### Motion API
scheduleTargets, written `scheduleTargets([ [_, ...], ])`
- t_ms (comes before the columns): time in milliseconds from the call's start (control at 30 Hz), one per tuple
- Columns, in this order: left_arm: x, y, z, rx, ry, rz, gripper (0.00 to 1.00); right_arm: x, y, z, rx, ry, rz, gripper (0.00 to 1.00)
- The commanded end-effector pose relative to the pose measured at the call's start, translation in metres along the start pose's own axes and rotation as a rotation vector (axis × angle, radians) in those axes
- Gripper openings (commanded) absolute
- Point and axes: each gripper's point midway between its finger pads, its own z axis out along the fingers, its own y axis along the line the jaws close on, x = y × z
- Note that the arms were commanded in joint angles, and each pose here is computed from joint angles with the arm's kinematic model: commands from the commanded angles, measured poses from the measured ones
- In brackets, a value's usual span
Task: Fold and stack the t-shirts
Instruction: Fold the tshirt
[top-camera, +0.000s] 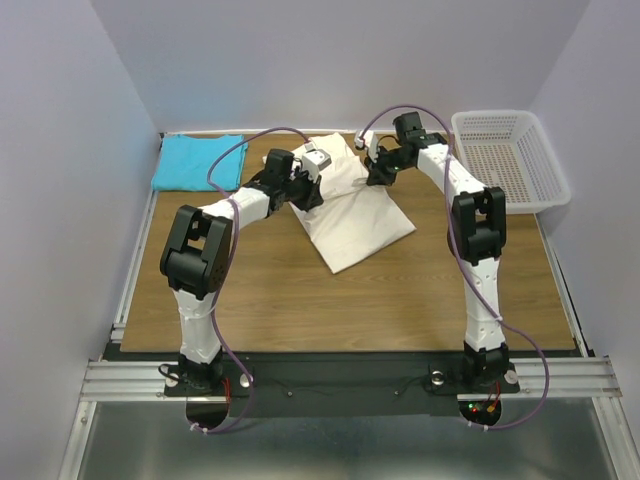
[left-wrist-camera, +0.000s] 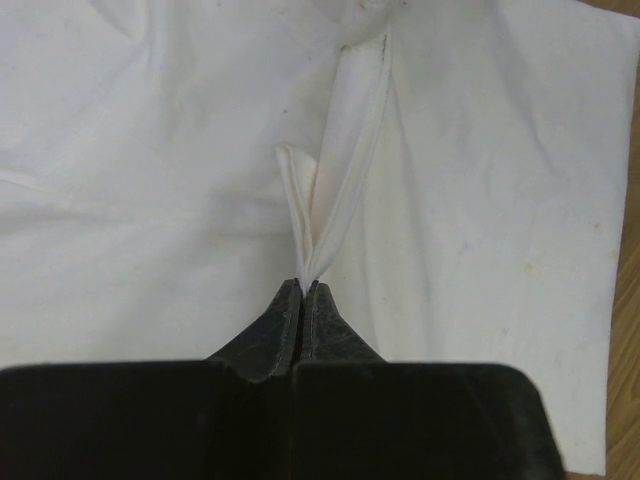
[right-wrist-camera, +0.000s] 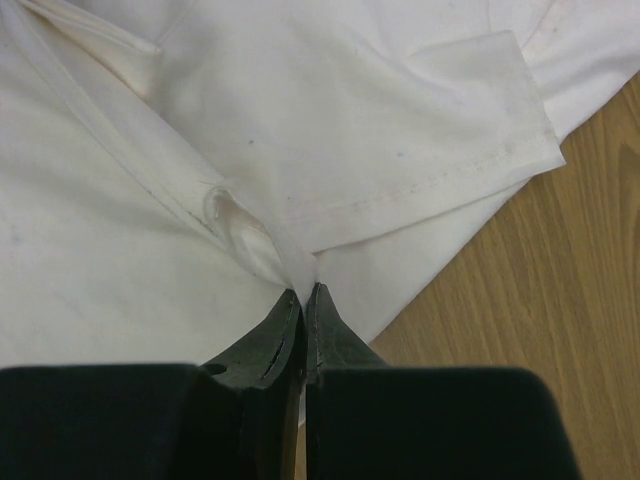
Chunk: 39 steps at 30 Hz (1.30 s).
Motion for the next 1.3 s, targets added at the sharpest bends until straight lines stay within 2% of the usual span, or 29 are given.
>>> scheduleTargets([
  [0, -0.021, 0.013, -0.004, -0.023, -0.035, 0.025, 0.0, -0.02, -0.031, -0.001, 0.104, -0.04, -0.037, 0.01],
  [167, -0.009, 0.016, 0.001, -0.024, -0.008, 0.01, 0.0, -0.021, -0.034, 0.008, 0.111, -0.041, -0.029, 0.01],
  [633, -0.01, 0.029, 0.006, -0.044, 0.009, -0.047, 0.0, -0.025, -0.054, 0.014, 0.195, -0.052, 0.024, 0.01],
  [800, -0.027, 0.022, -0.007, -0.039, -0.048, -0.032, 0.0, -0.036, -0.045, 0.003, 0.185, -0.084, -0.013, 0.01],
  [967, -0.044, 0.028, -0.016, -0.075, -0.087, -0.035, 0.0, -0.066, -0.059, -0.014, 0.254, -0.154, -0.028, 0.01],
  [1267, -0.046, 0.044, -0.003, -0.092, -0.088, -0.094, 0.0, -0.064, -0.073, 0.007, 0.281, -0.154, 0.016, 0.01],
])
